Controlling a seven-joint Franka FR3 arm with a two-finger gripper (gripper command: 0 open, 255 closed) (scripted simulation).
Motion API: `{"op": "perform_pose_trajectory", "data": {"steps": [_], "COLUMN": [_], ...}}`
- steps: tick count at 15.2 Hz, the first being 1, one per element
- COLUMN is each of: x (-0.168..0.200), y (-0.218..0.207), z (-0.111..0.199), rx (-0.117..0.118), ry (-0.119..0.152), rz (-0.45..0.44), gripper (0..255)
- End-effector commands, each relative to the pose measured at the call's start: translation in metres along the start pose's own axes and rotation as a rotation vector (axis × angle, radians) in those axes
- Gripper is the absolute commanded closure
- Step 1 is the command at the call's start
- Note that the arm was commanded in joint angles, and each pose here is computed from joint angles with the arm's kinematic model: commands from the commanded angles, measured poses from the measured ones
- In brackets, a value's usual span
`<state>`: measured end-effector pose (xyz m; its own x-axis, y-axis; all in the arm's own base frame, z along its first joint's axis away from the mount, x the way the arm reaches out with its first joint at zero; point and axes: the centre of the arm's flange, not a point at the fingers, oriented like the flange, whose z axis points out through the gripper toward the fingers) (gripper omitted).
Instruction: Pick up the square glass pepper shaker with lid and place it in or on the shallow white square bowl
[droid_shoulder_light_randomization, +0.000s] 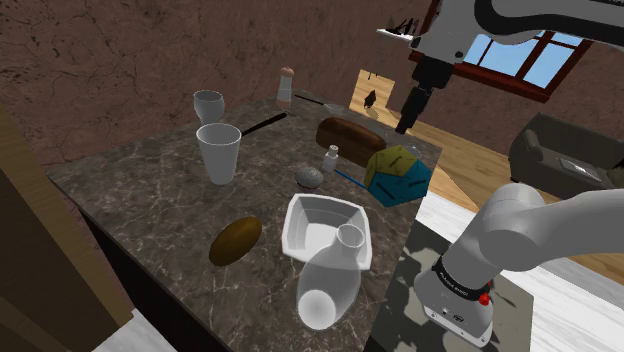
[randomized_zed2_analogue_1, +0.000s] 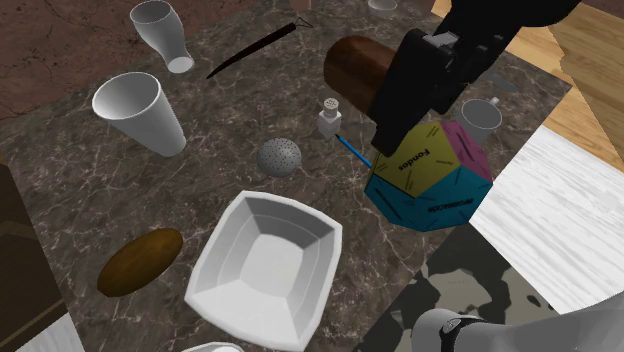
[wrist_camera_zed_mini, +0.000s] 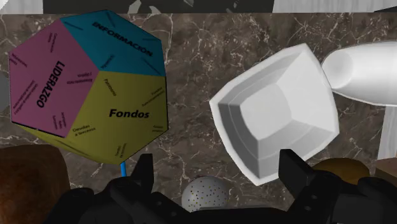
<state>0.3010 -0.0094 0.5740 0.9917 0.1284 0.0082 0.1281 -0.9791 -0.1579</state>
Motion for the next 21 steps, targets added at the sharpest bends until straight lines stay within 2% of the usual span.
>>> {"op": "perform_pose_trajectory", "data": {"steps": [1, 21], "x": [0.0, 0.217], "y": [0.0, 0.084], "z": [0.0, 0.156], "rx": [0.0, -0.144], "ry": [0.0, -0.191], "rz": [0.0, -0.013], "gripper": [0, 0]}}
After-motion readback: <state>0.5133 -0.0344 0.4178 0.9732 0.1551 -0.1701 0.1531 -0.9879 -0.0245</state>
